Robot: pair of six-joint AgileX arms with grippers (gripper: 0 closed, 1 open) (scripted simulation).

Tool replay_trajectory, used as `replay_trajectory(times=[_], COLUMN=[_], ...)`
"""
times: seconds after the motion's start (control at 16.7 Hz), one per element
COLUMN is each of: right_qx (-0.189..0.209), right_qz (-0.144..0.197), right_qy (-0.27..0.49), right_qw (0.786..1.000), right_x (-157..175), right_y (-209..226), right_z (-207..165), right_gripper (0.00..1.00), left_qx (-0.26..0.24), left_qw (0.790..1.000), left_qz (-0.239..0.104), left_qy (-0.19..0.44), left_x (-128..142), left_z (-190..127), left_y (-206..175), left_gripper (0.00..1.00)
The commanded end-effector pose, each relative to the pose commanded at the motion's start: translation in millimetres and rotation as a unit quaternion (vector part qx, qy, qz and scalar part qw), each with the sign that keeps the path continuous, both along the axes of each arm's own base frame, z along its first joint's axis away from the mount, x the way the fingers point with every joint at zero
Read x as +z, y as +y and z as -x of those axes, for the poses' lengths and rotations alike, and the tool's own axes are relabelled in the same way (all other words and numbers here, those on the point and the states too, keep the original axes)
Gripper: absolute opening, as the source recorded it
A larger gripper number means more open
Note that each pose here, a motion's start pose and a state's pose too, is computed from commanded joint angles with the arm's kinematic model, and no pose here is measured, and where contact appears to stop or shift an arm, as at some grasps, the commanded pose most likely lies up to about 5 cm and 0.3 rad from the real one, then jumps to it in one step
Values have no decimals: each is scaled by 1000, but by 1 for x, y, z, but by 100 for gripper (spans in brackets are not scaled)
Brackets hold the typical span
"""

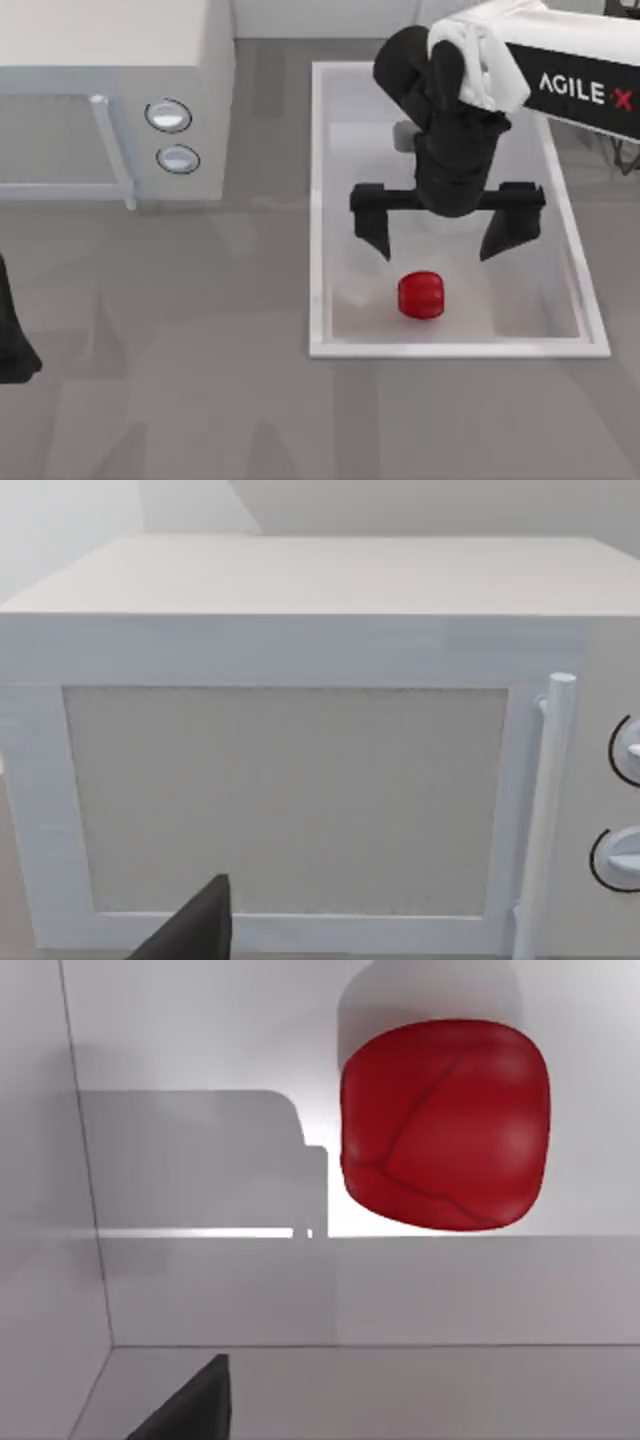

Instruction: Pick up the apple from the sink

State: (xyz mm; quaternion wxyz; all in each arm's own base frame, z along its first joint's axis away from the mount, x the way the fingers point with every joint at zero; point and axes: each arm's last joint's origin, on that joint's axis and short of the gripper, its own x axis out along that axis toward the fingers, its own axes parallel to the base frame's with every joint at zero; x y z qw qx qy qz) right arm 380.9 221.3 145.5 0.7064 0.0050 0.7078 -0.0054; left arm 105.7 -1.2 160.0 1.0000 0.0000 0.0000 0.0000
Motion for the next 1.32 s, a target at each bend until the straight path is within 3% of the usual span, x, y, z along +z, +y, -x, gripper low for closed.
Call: replay_trajectory(times=[0.54, 0.9, 1.32], right_qx=[2, 2, 2], right_qz=[-2, 0, 0], right_qy=[-4, -1, -1], right_qw=[1000, 1000, 1000], right_x=[-123, -137, -137], right_y=[2, 1, 1], right_z=[0, 3, 3], right_gripper=[100, 100, 47], left_qx=[0, 0, 0], left_qw=[1000, 1000, 1000], left_qz=[0, 0, 0], left_qy=[0, 0, 0], left_x=[0, 0, 0], left_z=[0, 0, 0], left_y=[0, 0, 0], left_gripper=[100, 100, 100])
